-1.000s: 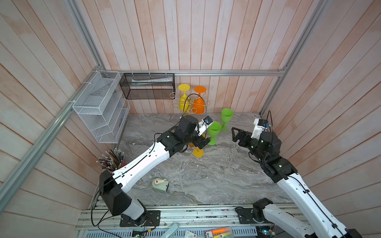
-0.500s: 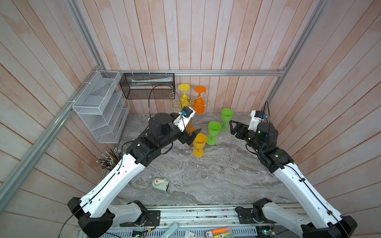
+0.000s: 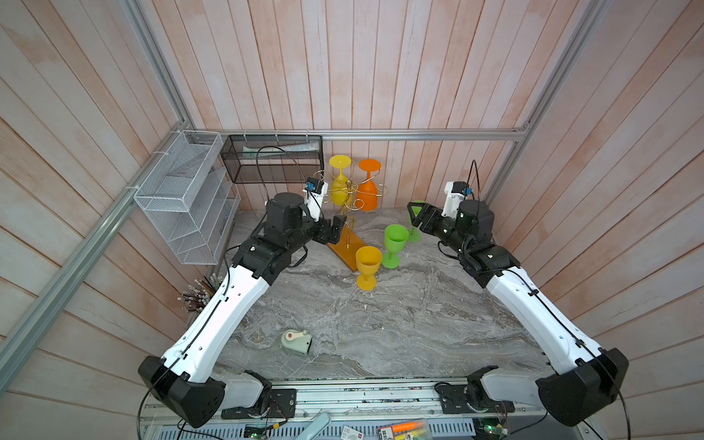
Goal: Take the wine glass off the wine glass rack
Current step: Move the wine glass rack to the top-center of the table.
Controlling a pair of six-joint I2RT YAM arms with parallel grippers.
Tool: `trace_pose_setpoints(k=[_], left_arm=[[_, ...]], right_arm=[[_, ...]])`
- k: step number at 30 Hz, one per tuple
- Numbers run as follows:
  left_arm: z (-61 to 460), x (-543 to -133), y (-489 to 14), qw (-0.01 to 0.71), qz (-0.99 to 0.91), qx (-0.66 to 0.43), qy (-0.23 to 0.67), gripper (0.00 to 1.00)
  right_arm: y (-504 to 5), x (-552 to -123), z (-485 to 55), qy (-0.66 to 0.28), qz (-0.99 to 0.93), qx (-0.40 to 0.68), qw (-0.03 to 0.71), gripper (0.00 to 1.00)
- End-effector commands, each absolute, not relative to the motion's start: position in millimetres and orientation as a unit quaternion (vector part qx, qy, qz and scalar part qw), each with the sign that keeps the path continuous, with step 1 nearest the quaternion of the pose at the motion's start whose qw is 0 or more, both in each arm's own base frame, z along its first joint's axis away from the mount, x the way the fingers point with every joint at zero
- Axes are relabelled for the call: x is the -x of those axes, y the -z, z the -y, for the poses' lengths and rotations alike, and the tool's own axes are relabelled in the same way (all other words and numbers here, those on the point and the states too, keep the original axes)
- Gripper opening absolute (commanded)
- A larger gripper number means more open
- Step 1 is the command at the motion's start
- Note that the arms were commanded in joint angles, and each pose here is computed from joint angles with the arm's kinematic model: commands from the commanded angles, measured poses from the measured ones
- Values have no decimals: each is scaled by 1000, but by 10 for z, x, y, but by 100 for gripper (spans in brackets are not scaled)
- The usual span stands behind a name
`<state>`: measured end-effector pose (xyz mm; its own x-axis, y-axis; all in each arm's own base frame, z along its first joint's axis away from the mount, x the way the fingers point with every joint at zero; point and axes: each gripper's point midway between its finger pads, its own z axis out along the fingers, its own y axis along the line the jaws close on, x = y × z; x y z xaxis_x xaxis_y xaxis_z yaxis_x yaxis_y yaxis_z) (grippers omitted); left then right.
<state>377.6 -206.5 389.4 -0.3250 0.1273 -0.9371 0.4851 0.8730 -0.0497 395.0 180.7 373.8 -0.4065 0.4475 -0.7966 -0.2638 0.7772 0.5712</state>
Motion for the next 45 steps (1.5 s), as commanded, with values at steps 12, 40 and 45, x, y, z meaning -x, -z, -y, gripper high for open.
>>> trace_pose_setpoints(k=[12, 40, 45], left_arm=[[2568, -4351, -3859, 553, -809, -187, 69, 95], [2062, -4646, -3457, 520, -840, -151, 5, 95], [1978, -4667, -3372, 514, -845, -148, -2, 95]], right_arm=[[-3899, -3809, -1711, -321, -759, -48, 565, 77], [-3806, -3790, -1738, -323, -763, -43, 558, 75], [-3781, -3784, -1749, -323, -765, -43, 556, 75]])
